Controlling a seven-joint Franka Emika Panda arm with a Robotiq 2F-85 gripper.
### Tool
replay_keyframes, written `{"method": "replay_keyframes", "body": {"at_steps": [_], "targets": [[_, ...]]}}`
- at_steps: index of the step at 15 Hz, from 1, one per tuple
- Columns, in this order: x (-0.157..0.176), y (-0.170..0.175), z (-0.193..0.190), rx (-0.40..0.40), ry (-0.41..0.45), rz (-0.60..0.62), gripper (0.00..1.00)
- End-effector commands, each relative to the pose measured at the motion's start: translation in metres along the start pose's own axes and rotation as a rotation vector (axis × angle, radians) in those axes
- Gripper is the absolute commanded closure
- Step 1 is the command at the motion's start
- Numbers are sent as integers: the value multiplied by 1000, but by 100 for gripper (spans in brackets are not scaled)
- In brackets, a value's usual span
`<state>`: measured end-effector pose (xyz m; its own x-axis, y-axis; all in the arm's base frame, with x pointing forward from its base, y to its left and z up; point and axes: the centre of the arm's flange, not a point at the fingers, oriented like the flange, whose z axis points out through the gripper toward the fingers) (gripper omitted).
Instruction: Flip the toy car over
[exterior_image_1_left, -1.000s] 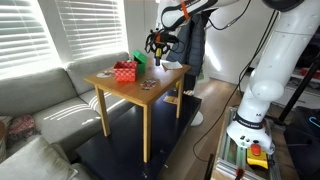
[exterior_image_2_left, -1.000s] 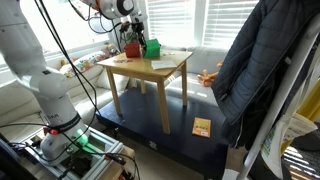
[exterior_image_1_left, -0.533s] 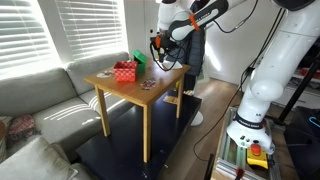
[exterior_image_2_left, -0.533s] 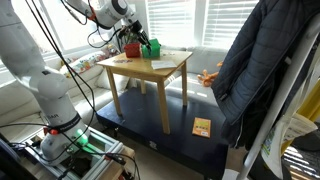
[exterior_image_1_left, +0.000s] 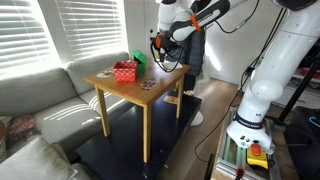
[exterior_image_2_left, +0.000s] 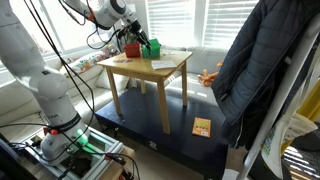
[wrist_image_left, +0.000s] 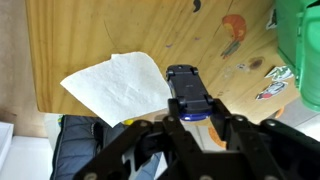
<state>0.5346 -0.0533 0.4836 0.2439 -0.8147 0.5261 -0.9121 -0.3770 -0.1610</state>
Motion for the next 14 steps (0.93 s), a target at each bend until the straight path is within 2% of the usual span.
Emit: {"method": "replay_keyframes", "body": {"at_steps": [1, 6, 14], "targets": [[-22, -5, -9, -13, 71, -53, 88], [-53, -14, -3, -71, 260, -118, 88], [-106, -21, 28, -80, 291, -161, 88]]}}
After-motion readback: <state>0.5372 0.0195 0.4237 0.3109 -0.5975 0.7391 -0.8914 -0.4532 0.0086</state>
